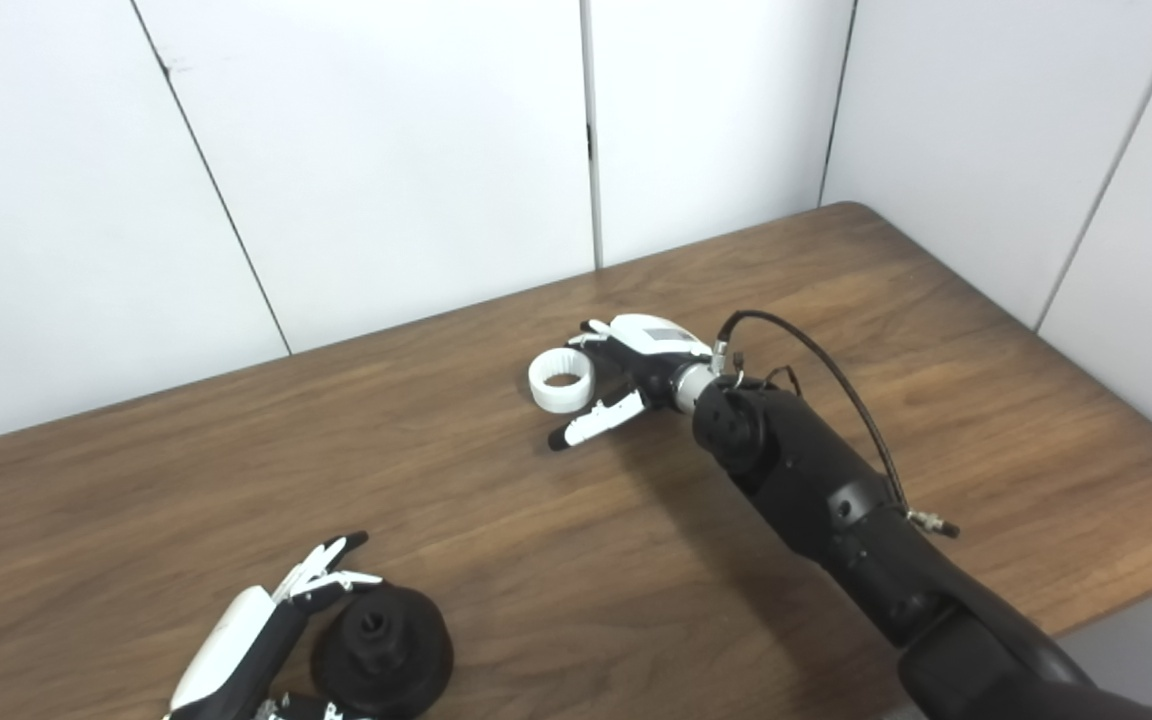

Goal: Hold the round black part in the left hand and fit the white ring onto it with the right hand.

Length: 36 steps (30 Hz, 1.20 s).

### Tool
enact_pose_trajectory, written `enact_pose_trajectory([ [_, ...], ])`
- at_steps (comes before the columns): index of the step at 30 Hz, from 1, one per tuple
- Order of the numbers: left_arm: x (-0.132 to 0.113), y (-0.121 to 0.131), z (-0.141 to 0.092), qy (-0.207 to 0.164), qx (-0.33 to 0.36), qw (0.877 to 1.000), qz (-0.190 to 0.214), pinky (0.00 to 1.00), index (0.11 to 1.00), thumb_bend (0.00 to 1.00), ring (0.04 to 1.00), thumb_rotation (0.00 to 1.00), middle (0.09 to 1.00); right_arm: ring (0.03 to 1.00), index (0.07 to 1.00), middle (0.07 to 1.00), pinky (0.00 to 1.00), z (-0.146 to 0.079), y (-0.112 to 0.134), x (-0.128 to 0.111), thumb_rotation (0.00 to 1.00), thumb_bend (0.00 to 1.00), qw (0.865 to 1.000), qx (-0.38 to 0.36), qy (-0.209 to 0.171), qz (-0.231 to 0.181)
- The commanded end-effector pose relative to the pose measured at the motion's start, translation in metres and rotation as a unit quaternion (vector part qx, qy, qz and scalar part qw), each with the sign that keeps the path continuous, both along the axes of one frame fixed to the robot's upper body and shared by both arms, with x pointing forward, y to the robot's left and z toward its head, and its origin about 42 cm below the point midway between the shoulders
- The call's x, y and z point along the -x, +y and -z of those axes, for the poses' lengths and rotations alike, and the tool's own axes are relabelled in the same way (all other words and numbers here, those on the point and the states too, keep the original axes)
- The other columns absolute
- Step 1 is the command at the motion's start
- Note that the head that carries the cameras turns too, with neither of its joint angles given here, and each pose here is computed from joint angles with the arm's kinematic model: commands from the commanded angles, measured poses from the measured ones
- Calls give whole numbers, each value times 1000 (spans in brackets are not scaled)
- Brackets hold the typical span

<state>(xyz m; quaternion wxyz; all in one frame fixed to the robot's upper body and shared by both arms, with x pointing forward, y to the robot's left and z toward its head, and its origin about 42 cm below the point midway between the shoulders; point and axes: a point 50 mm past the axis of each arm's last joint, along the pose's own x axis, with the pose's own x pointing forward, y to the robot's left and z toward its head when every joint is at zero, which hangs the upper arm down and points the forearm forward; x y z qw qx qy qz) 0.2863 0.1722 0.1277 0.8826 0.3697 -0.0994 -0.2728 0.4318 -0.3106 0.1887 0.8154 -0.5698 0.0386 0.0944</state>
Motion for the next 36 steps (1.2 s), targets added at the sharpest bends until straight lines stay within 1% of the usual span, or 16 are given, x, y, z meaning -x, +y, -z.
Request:
enact_pose_trajectory([
  [1, -1, 2, -1, 4, -16, 1000, 0, 986, 594, 903, 1000, 231, 977, 984, 840, 974, 947, -14, 3, -5, 579, 922, 999, -2, -44, -5],
  [4, 0, 2, -1, 3, -16, 1000, 0, 977, 593, 903, 1000, 211, 975, 979, 826, 966, 955, -10, 4, -5, 554, 892, 999, -8, -53, 0],
  [7, 0, 3, -1, 6, -17, 1000, -2, 985, 595, 900, 1000, 199, 976, 965, 792, 950, 949, -5, 4, -4, 505, 873, 998, -21, -62, 11],
  [11, 0, 3, -1, 6, -16, 1000, -3, 990, 595, 898, 1000, 206, 977, 945, 750, 930, 929, 3, 7, -3, 447, 854, 996, -35, -80, 28],
  [13, 0, 4, -1, 5, -15, 1000, -3, 995, 596, 898, 1000, 208, 979, 945, 730, 922, 941, 8, 9, -2, 419, 829, 995, -40, -87, 37],
  [16, 0, 4, -2, 4, -17, 1000, -5, 997, 598, 897, 1000, 200, 980, 935, 710, 909, 946, 15, 13, -1, 401, 813, 993, -47, -100, 48],
  [19, 0, 4, -4, 3, -18, 1000, -7, 992, 597, 898, 1000, 193, 979, 923, 693, 903, 938, 21, 18, 0, 414, 793, 991, -56, -110, 58],
  [23, 1, 3, -4, 2, -16, 1000, -8, 990, 593, 901, 1000, 187, 977, 912, 675, 895, 926, 25, 21, 2, 408, 765, 989, -63, -121, 64],
  [33, 2, 1, -3, 3, -15, 1000, -6, 984, 595, 899, 1000, 184, 978, 894, 629, 882, 918, 33, 25, 5, 333, 706, 984, -78, -139, 75],
  [36, 2, 1, -2, 1, -16, 1000, -5, 983, 596, 897, 1000, 204, 977, 894, 614, 874, 929, 36, 26, 6, 284, 693, 983, -91, -139, 82],
])
